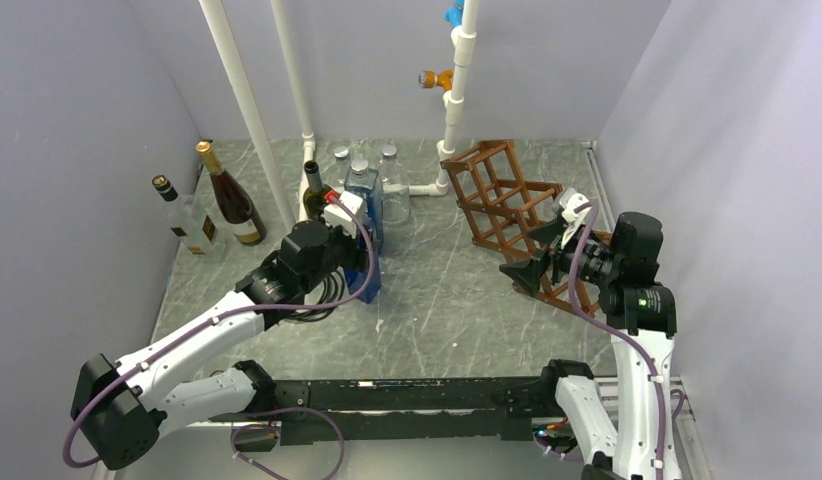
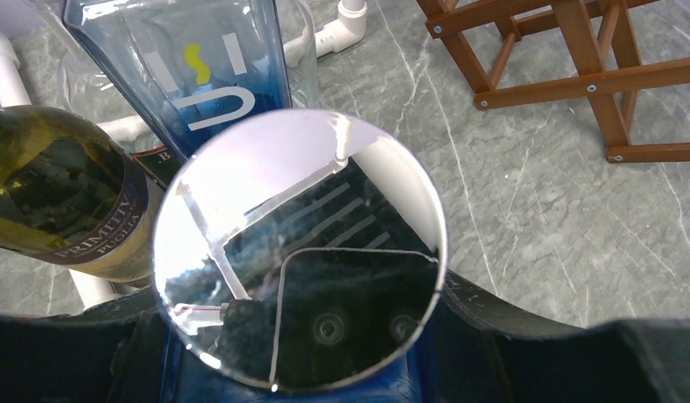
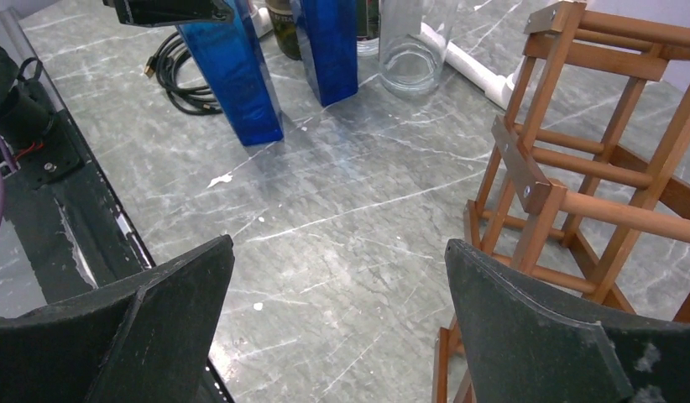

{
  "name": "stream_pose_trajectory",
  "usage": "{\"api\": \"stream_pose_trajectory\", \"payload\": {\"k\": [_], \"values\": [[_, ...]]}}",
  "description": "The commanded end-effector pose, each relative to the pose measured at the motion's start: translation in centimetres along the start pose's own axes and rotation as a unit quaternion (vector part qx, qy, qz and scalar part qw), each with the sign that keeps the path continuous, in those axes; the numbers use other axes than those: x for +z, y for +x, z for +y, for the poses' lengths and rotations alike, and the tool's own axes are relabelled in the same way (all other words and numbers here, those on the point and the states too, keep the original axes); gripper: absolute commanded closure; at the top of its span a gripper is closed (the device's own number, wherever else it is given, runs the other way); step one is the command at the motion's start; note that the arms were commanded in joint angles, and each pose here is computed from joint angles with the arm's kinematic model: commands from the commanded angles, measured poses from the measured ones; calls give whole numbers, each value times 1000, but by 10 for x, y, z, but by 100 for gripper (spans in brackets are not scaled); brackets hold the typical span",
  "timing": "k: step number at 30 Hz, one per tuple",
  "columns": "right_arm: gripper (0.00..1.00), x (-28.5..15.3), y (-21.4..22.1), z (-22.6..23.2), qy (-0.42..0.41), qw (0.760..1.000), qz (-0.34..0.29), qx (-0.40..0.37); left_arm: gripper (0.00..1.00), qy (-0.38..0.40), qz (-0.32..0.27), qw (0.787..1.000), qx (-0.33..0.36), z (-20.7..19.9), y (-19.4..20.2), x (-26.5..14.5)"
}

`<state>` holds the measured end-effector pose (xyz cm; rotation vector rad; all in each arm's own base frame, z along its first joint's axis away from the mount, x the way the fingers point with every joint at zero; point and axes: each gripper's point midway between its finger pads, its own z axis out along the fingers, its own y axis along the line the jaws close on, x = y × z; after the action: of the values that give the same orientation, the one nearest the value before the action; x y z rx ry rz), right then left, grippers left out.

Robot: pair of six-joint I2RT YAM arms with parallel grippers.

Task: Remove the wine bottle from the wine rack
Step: Place the wine bottle at the center of the board.

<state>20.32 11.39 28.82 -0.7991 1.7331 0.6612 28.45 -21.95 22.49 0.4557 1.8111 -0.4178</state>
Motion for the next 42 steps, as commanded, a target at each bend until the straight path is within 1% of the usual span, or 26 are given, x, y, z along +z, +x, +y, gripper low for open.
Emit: {"api": "stream_pose_trajectory", "payload": {"k": [1, 9, 12, 13, 16, 18, 22, 29, 36, 40, 42], "values": [[0, -3, -4, 4, -10, 1000, -20, 1, 81, 12, -95, 995, -32, -4, -55, -13], [0, -6, 1, 4, -4, 1000, -27, -1, 62, 16, -88, 995, -39, -5, -52, -14], [0, -7, 1, 4, -4, 1000, -28, 2, 58, 26, -83, 995, -42, -9, -52, -14], [0, -7, 2, 4, -5, 1000, -29, 2, 54, 29, -81, 995, -43, -11, -52, -14], [0, -6, 4, 5, -6, 1000, -30, 3, 39, 36, -80, 995, -50, -13, -53, -16], [0, -6, 5, 5, -5, 1000, -30, 4, 35, 43, -82, 994, -49, -16, -54, -19], [0, -7, 4, 5, -6, 999, -32, 4, 29, 52, -85, 994, -51, -18, -58, -24], [0, -8, 4, 6, -8, 999, -34, 3, 15, 59, -90, 993, -44, -20, -66, -30], [0, -8, 4, 6, -8, 999, -35, 3, 10, 71, -93, 993, -33, -22, -75, -44], [0, -9, 5, 7, -6, 999, -37, 1, 6, 93, -107, 990, -23, -27, -87, -58], [0, -9, 5, 7, -4, 999, -37, 0, 3, 116, -116, 986, -17, -34, -94, -66]]}}
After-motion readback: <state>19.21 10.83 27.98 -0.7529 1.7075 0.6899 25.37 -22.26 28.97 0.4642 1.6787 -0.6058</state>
